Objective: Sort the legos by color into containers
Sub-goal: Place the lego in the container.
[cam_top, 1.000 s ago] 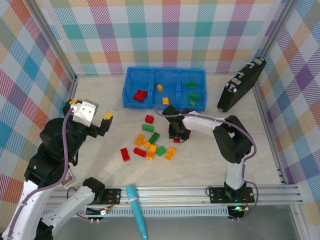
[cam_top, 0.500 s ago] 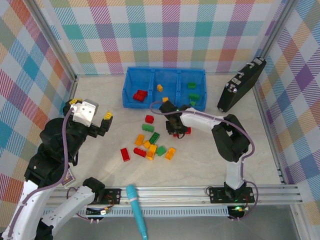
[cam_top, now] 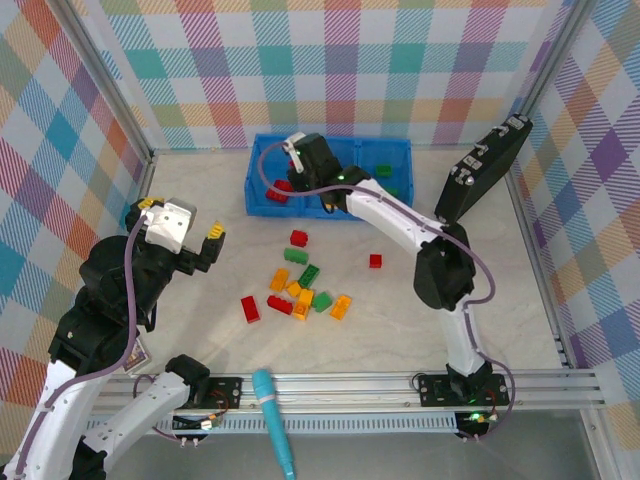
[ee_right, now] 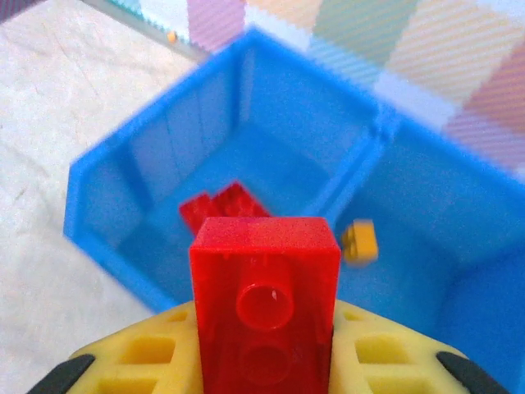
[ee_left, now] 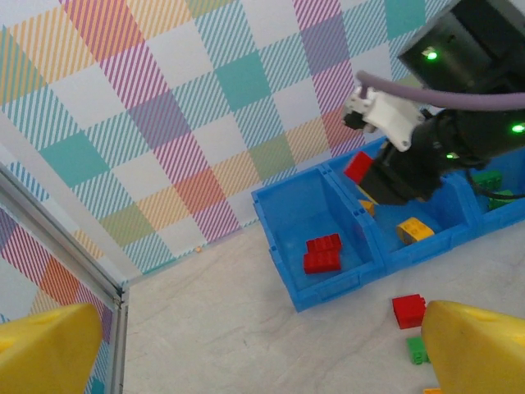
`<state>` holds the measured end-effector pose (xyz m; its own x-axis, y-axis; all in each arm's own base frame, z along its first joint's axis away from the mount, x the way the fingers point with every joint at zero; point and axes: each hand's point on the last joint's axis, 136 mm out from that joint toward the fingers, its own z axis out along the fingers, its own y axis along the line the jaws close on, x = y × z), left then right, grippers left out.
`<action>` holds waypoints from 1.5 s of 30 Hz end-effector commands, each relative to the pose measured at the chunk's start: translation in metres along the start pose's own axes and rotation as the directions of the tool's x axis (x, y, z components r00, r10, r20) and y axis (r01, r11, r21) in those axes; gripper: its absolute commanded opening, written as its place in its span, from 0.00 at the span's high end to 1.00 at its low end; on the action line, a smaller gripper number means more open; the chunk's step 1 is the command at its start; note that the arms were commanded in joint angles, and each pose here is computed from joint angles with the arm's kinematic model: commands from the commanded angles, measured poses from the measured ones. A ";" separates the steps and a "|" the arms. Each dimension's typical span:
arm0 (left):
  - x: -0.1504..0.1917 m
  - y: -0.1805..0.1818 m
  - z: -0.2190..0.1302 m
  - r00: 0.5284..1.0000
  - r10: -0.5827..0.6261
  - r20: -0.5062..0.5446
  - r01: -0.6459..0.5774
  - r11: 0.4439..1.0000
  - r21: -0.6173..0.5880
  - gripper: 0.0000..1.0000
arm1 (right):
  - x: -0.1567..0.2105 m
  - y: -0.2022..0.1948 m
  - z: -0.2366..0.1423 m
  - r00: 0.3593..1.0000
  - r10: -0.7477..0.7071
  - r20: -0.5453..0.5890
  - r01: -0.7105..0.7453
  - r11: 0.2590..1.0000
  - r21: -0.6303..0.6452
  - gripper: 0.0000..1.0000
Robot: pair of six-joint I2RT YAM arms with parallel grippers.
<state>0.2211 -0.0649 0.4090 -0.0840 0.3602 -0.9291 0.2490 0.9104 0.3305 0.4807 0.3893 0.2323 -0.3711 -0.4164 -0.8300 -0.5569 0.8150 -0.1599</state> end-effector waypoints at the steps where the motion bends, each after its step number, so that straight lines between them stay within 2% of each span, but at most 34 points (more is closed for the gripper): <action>1: -0.007 0.008 -0.004 1.000 0.002 0.023 -0.002 0.999 -0.033 0.00 | -0.019 0.014 0.024 0.982 -0.169 0.083 0.170 0.985 -0.004 0.73; 8: -0.005 0.011 -0.003 1.000 -0.001 0.021 0.002 0.998 -0.057 0.00 | -0.029 0.033 0.063 0.947 -0.285 0.149 0.290 0.957 -0.012 0.72; 16: -0.011 0.016 0.007 0.998 -0.051 0.042 0.055 0.993 -0.100 0.00 | -0.007 0.052 0.098 0.903 -0.414 0.113 0.419 0.908 -0.019 0.66; 22: -0.012 -0.010 0.020 0.999 -0.054 -0.001 0.054 0.998 0.041 0.00 | 0.013 0.059 0.109 0.875 -0.478 0.076 0.481 0.876 -0.033 0.57; 23: -0.013 -0.009 0.021 0.998 -0.054 -0.007 0.055 0.998 0.038 0.00 | 0.013 0.059 0.108 0.867 -0.492 0.074 0.495 0.868 -0.036 0.51; 25: -0.014 0.004 0.024 0.997 -0.075 -0.001 0.075 0.996 -0.041 0.00 | 0.004 0.055 0.101 0.865 -0.494 0.089 0.499 0.866 -0.039 0.47; 28: -0.011 0.007 0.030 0.996 -0.094 -0.001 0.094 0.993 -0.072 0.00 | -0.023 0.048 0.076 0.889 -0.433 0.151 0.448 0.890 -0.085 0.37; 32: -0.003 0.016 0.043 0.983 -0.171 -0.072 0.158 0.975 -0.153 0.00 | -0.057 0.044 0.036 0.887 -0.406 0.220 0.437 0.892 -0.115 0.29; 35: 0.010 0.020 0.052 0.948 -0.272 -0.162 0.236 0.948 -0.215 0.00 | -0.076 0.039 0.007 0.889 -0.386 0.247 0.423 0.898 -0.119 0.27; 38: 0.038 0.011 0.060 0.888 -0.367 -0.278 0.300 0.919 -0.255 0.00 | -0.083 0.032 -0.023 0.895 -0.365 0.258 0.406 0.905 -0.128 0.23; 40: 0.062 0.000 0.066 0.834 -0.426 -0.351 0.346 0.899 -0.269 0.00 | -0.083 0.025 -0.042 0.904 -0.346 0.252 0.385 0.914 -0.127 0.21; 45: 0.134 -0.042 0.083 0.635 -0.569 -0.523 0.481 0.820 -0.309 0.05 | -0.062 0.000 -0.088 0.933 -0.290 0.215 0.313 0.946 -0.083 0.15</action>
<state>0.2927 -0.0668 0.3081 -0.5714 -0.0284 -0.8202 -0.0456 0.9990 -0.0028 0.4491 0.3995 0.3357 0.0354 -0.5598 -0.8278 -0.7153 0.5643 -0.4122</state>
